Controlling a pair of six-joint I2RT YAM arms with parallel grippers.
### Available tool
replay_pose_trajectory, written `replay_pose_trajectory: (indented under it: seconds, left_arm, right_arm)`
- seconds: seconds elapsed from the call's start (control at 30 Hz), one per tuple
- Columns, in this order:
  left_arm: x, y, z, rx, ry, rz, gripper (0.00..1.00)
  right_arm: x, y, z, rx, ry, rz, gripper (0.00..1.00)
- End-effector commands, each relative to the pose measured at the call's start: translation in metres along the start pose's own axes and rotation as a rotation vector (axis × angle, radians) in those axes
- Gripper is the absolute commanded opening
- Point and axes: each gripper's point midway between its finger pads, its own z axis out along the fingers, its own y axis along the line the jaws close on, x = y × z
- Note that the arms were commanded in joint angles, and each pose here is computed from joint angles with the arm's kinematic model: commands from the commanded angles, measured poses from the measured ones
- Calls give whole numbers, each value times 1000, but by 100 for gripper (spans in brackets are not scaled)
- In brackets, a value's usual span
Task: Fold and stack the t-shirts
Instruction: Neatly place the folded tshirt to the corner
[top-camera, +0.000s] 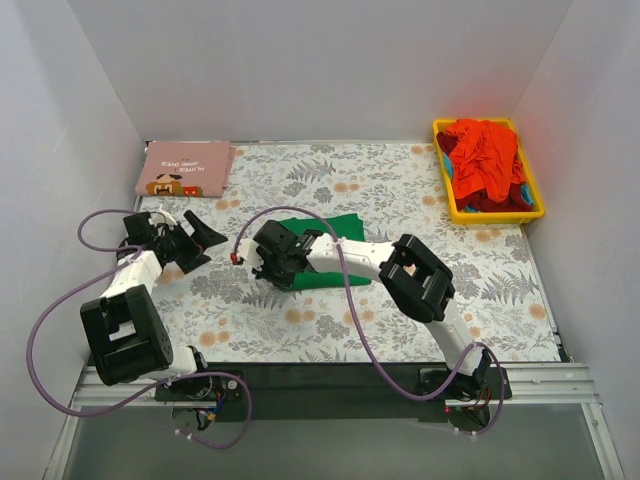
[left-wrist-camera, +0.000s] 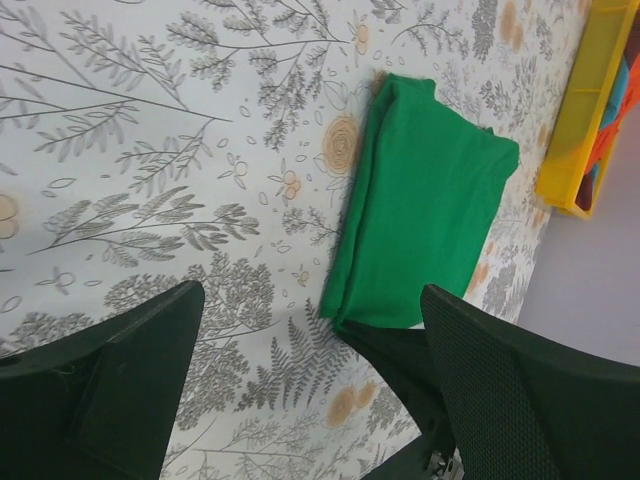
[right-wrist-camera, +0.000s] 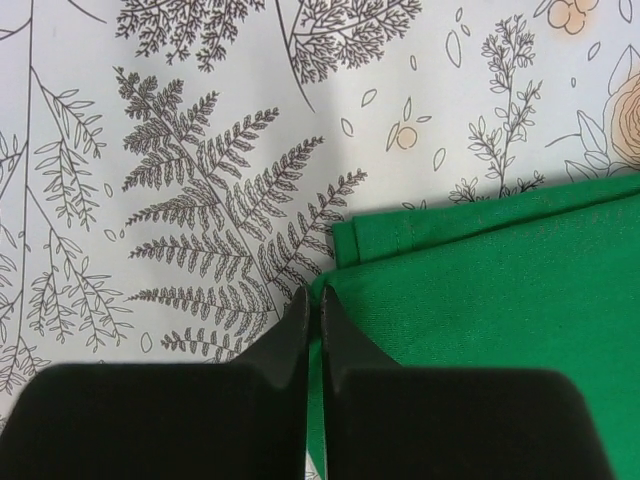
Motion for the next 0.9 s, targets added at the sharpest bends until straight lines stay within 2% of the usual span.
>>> replay_pose_trajectory:
  seconds: [0.0, 0.1, 0.13, 0.27, 0.43, 0.6, 0.7, 0.73, 0.87]
  left_arm:
    - [4, -16, 5, 54, -8, -13, 88]
    - [11, -19, 13, 80, 7, -57, 90]
    - [11, -22, 17, 96, 0, -57, 95]
    - [30, -32, 36, 141, 48, -134, 96]
    - [47, -50, 63, 150, 86, -143, 97]
    - [43, -60, 84, 151, 86, -204, 98]
    - [59, -68, 102, 142, 134, -204, 98]
    - [70, -68, 107, 117, 159, -222, 98]
    - [69, -62, 125, 40, 143, -286, 98]
  right_arm:
    - [-1, -7, -13, -24, -16, 40, 1]
    - [-25, -19, -39, -36, -106, 67, 1]
    - [-30, -24, -46, -47, -129, 80, 1]
    - [-49, -35, -67, -40, -197, 101, 1]
    - [-51, -40, -75, -52, -217, 130, 1]
    - [-54, -44, -79, -50, -232, 139, 1]
    - [-58, -49, -82, -52, -245, 155, 1]
    - [-60, -50, -83, -54, -252, 158, 1]
    - [-70, -54, -86, -50, -274, 165, 1]
